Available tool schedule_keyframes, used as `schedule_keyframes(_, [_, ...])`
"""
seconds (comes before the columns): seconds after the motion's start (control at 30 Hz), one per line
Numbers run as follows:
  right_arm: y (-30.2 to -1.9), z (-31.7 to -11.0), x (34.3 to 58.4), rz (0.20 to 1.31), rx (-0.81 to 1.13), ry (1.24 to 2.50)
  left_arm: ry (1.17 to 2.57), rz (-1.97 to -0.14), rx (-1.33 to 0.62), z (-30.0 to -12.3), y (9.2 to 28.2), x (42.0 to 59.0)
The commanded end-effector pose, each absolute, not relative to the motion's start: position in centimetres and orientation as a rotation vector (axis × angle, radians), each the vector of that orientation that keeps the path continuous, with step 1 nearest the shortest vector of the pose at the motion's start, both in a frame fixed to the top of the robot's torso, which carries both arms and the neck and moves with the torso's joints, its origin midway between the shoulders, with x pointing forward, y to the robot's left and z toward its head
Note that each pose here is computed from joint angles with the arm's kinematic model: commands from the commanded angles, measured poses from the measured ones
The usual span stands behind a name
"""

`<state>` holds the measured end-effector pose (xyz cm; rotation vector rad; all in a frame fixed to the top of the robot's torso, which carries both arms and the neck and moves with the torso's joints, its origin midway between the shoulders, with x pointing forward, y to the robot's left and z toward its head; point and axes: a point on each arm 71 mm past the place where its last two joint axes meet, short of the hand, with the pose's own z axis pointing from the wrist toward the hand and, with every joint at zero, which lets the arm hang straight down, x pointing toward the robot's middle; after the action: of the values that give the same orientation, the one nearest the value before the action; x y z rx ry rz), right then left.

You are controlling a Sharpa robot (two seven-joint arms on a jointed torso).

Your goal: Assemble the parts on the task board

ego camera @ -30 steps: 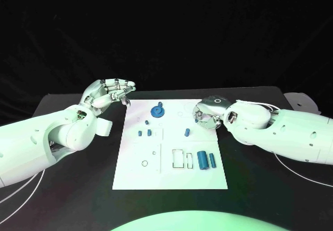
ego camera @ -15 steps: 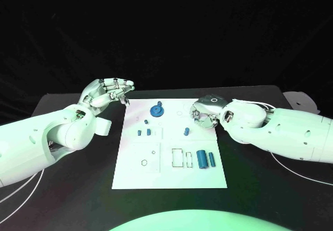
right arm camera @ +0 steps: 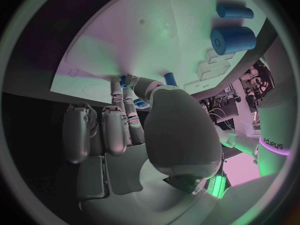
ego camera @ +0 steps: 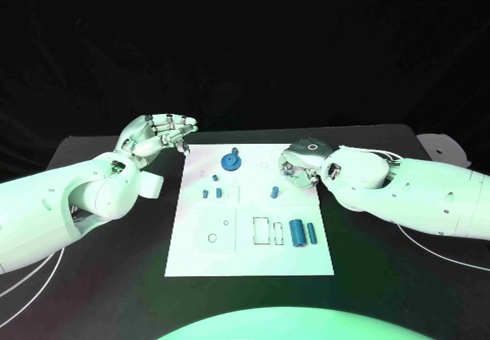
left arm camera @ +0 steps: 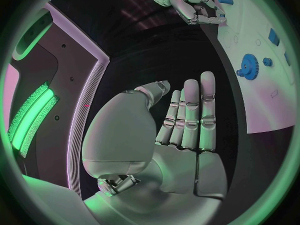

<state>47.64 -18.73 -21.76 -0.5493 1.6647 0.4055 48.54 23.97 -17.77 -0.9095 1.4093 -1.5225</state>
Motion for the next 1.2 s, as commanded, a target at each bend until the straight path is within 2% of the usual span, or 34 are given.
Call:
schedule_keyframes(0.03, [-19.0,-22.8,47.4,0.335,-0.586,1.713,1.409,-1.524,-0.917,-17.7,23.9,48.5])
schedule_keyframes(1.2, [-19.2,-19.9,46.0,0.432,-0.497,1.547,1.423,-1.508,-0.929,-17.9,24.0,48.6])
